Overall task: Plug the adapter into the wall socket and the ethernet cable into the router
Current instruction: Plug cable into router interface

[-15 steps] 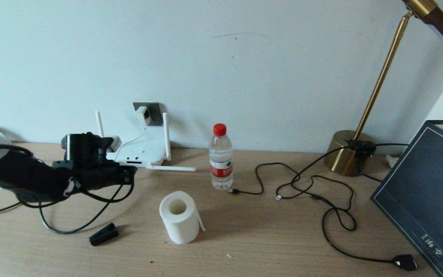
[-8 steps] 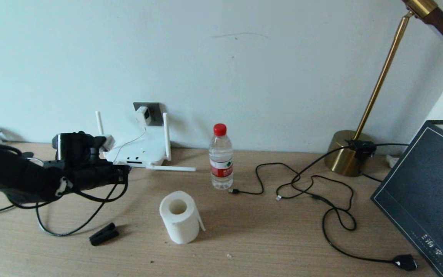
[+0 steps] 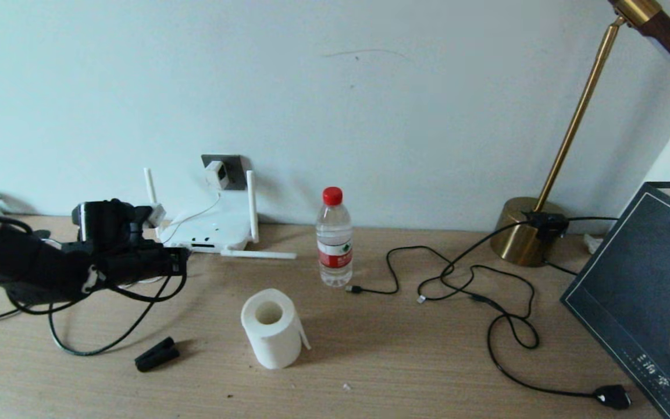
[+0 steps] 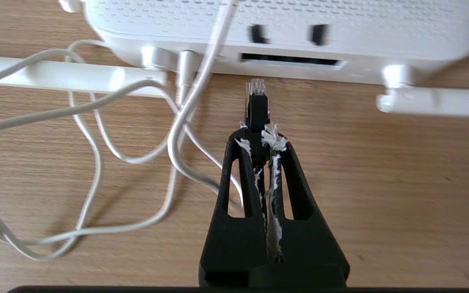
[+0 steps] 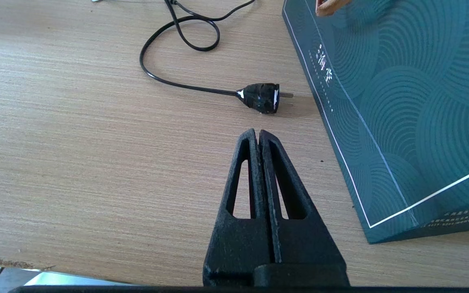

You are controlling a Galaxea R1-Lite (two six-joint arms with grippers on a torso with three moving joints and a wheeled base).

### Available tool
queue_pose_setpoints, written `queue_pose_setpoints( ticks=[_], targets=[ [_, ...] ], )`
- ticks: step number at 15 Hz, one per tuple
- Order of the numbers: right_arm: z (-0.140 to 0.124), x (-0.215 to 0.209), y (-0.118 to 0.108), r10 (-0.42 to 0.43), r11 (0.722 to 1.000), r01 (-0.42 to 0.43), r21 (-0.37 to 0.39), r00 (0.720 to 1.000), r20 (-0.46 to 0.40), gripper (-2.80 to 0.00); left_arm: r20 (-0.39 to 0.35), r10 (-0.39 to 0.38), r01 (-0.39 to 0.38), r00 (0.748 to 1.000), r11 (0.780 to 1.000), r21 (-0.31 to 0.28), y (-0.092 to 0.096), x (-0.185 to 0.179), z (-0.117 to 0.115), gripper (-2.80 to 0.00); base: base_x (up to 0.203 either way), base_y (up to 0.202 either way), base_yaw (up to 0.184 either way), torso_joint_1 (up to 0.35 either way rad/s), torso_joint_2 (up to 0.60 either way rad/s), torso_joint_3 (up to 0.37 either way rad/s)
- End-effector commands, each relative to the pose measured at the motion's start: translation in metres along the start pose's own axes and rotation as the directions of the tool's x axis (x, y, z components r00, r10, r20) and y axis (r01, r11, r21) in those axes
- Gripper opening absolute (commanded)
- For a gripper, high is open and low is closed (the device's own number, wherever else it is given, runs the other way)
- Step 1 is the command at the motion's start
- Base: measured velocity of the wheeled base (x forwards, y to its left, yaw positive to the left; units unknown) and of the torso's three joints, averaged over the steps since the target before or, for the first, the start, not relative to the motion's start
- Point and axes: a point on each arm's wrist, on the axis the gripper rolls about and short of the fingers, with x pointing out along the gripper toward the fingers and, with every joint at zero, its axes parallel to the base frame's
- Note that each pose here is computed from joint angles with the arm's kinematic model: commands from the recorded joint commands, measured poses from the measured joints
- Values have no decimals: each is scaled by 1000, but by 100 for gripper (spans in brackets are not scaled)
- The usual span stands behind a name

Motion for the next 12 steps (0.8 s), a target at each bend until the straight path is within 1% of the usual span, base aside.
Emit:
queue_pose_setpoints(
  ticks=[1, 8, 12],
  targets=[
    [0, 0, 0, 1, 1000, -1, -1, 1000, -3, -280, -8, 3, -3, 1000, 1000, -3, 2, 7, -3, -280, 0, 0, 0, 0, 0, 0],
    [0, 0, 0, 1, 1000, -1, -1, 1000, -3, -280, -13, -4, 4, 1000, 1000, -2, 1, 15, -5, -280, 0, 0, 0, 0, 0, 0],
    [0, 0, 0, 1, 1000, -1, -1, 1000, -3, -280, 1, -8, 8, 1000, 1000, -4, 1, 17, -2, -280, 0, 0, 0, 0, 0, 0]
  ],
)
